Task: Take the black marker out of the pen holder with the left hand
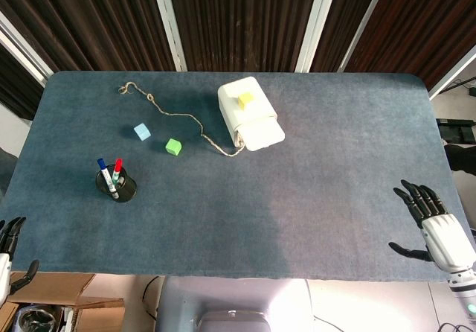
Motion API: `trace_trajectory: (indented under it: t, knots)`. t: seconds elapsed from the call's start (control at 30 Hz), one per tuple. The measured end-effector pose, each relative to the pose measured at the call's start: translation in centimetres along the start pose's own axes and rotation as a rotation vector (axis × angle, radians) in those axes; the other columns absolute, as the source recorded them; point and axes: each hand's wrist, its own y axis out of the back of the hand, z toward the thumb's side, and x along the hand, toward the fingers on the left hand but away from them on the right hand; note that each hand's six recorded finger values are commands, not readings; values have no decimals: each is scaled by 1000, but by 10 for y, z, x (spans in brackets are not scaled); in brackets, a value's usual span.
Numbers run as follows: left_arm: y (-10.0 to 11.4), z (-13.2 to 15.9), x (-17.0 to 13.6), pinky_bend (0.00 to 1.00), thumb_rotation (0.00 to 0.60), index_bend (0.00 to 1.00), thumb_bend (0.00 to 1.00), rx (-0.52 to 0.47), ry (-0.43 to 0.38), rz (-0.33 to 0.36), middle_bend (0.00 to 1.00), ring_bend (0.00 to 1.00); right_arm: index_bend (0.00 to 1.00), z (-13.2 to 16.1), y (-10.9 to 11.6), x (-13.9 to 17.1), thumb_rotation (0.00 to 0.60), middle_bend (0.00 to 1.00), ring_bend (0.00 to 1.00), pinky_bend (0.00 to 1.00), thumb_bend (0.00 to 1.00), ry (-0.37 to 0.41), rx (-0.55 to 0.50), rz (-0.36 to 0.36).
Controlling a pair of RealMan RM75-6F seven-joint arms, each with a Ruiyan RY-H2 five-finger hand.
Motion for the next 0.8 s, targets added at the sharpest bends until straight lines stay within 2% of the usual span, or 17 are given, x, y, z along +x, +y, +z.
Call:
trace_trajectory:
  t: [0.23, 0.3, 0.4, 0.6, 0.8]
  knots:
    - [1, 5, 5, 11, 600, 100, 306, 2, -16, 16, 115, 74, 0, 4, 2, -9, 600, 23, 0, 18, 0, 13, 3, -1]
    - [4, 11, 10, 74, 600, 118, 306, 3, -34, 37, 139, 109, 0, 3, 4, -10, 600, 23, 0, 18, 0, 9, 4, -8]
    - [10, 25, 21, 230, 600, 166, 306, 9, -77, 75, 201, 182, 0, 2, 9, -10, 600, 23, 0, 18, 0, 5, 7, -24]
    - [20, 76, 58, 412, 600, 256, 326, -2, -228, 132, 301, 299, 0, -1, 27, -9, 600, 23, 0, 17, 0, -5, 29, -73]
    - [12, 137, 100, 501, 600, 275, 351, 22, -360, 94, 313, 330, 0, -1, 36, -7, 600, 23, 0, 18, 0, -10, 37, -90]
